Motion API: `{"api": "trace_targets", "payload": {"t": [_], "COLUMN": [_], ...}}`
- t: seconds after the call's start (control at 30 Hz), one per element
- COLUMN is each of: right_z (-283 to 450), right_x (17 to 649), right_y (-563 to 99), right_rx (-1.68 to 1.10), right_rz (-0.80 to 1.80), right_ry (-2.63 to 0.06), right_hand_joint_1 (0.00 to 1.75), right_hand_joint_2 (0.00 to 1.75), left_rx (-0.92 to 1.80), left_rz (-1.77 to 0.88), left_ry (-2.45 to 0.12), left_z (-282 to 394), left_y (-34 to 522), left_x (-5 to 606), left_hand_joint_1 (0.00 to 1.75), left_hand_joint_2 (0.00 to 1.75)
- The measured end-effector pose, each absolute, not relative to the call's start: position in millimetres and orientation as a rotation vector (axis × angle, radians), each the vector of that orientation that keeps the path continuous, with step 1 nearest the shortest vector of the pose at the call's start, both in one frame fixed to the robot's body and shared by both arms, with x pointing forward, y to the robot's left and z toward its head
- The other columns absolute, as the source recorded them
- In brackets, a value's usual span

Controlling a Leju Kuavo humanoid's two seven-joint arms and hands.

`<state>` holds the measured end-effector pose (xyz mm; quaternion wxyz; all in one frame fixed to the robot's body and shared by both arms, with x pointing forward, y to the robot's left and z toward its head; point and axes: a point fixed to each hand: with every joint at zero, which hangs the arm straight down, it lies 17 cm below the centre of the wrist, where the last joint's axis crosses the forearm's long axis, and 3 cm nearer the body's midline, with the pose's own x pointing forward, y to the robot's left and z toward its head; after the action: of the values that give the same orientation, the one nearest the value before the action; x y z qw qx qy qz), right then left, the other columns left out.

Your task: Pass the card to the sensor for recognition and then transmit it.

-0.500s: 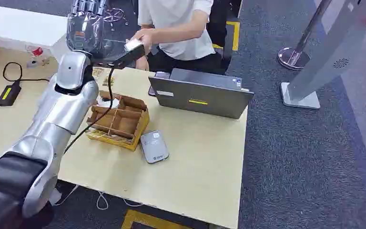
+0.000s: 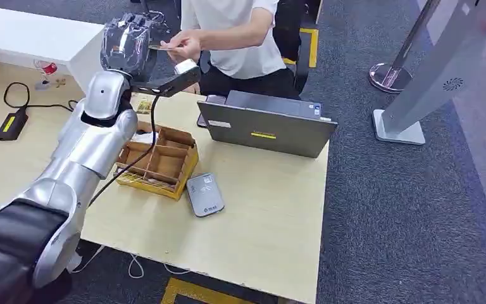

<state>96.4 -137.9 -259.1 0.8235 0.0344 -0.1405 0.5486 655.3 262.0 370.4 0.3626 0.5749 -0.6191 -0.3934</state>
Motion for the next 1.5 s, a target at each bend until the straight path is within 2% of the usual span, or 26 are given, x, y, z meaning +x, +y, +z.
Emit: {"api": "trace_targets", "payload": {"t": [0.33,0.53,0.83,1.0,1.5], "right_z": [-259.2,-259.3,-262.0,-262.9,-263.5], "right_x": [96.4,97.2,98.6,97.7,97.4], "right_y": [-138.2,-138.9,-147.8,-150.5,-152.6], "right_rx": [0.072,0.067,0.018,0.007,0.001], "right_rz": [1.172,1.159,1.067,1.030,0.977], "right_ry": [-0.299,-0.299,-0.283,-0.279,-0.264], "right_hand_joint_1": [0.00,0.00,0.00,0.00,0.00], "right_hand_joint_2": [0.00,0.00,0.00,0.00,0.00], "left_rx": [1.468,1.373,1.133,1.019,1.001], "left_rz": [-1.031,-1.057,-1.129,-1.176,-1.541], "left_ry": [-1.608,-1.714,-2.035,-2.108,-1.582], "left_z": [369.6,357.5,334.4,314.9,179.0], "left_y": [256.1,225.4,127.7,101.7,109.6], "left_x": [655.1,643.6,548.0,505.5,530.4], "left_hand_joint_1": [1.75,1.75,1.75,1.75,1.75], "left_hand_joint_2": [1.75,1.75,1.75,1.75,1.75]}}
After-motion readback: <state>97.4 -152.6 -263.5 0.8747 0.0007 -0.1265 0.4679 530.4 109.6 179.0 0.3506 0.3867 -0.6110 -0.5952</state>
